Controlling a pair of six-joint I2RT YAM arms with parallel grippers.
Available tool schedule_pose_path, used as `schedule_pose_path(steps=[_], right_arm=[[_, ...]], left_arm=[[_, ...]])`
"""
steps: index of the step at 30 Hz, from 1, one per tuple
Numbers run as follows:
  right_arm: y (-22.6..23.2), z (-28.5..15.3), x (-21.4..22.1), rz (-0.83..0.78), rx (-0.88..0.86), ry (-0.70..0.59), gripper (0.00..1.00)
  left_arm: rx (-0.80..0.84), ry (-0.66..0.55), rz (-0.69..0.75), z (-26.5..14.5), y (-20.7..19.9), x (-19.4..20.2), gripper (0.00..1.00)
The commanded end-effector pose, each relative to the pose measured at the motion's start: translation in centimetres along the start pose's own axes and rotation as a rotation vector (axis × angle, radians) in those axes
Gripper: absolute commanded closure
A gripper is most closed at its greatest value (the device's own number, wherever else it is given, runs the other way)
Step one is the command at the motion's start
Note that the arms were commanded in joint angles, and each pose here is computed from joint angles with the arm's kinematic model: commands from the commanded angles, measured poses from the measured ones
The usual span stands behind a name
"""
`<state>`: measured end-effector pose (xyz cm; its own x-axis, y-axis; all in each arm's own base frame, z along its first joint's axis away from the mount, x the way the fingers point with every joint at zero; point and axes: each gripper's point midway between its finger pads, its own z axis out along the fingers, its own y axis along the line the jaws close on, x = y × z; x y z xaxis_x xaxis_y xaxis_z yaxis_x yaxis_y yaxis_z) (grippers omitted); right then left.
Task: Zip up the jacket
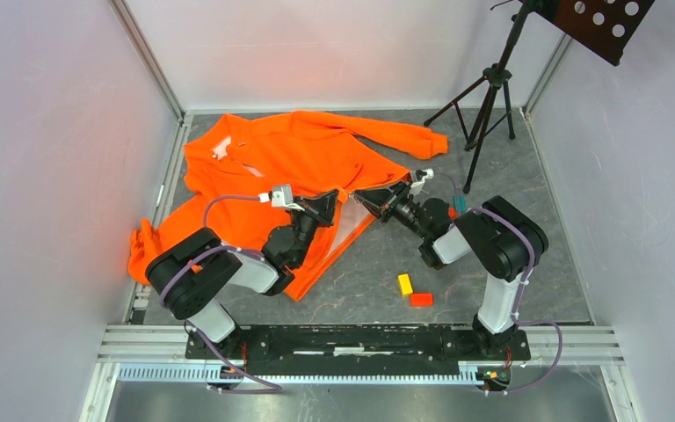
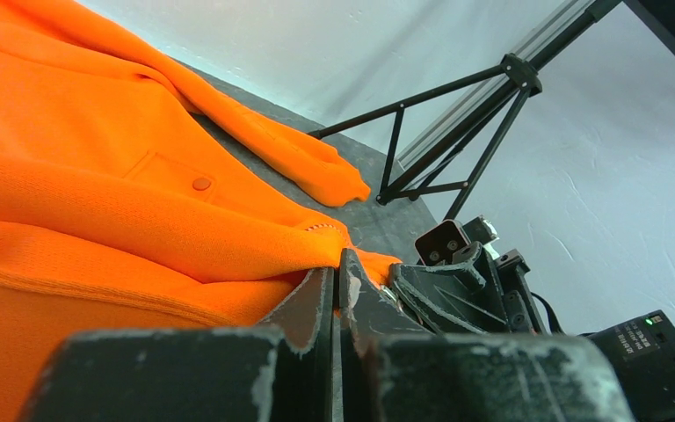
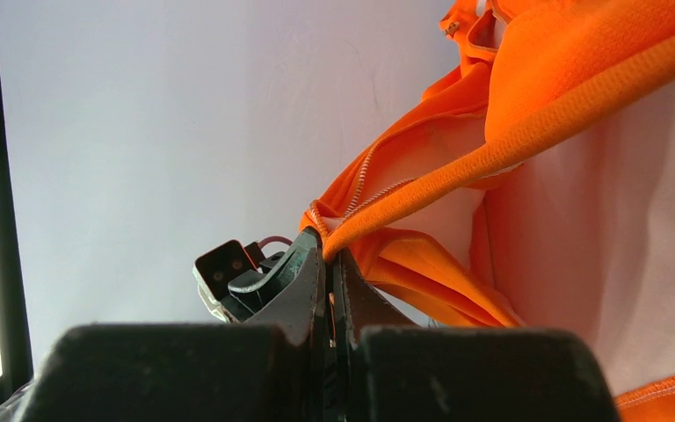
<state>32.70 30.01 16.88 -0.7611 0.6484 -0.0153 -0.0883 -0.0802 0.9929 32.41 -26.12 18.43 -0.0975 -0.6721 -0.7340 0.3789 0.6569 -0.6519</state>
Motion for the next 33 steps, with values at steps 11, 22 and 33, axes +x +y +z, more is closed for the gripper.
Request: schedule_pose_path(steps=[11,22,33], right_arm=[[11.2,-2.0,1.2,-0.185,-0.481,0.017,1.0],[11.3,-2.0,1.4,-0.181,-0.484,0.02,1.0],[11.5,-1.8,1.7,-0.172,-0.492,0.031,1.0]], left_arm=[[0.046,-0.065,-0.025,0.4,-1.7,-1.7,0.98],[0.039,-0.055,-0.031,0.4,-1.4,-1.3,0.98],[0.047,-0.052,-0.041,0.5,-1.5,-1.2,0.98]])
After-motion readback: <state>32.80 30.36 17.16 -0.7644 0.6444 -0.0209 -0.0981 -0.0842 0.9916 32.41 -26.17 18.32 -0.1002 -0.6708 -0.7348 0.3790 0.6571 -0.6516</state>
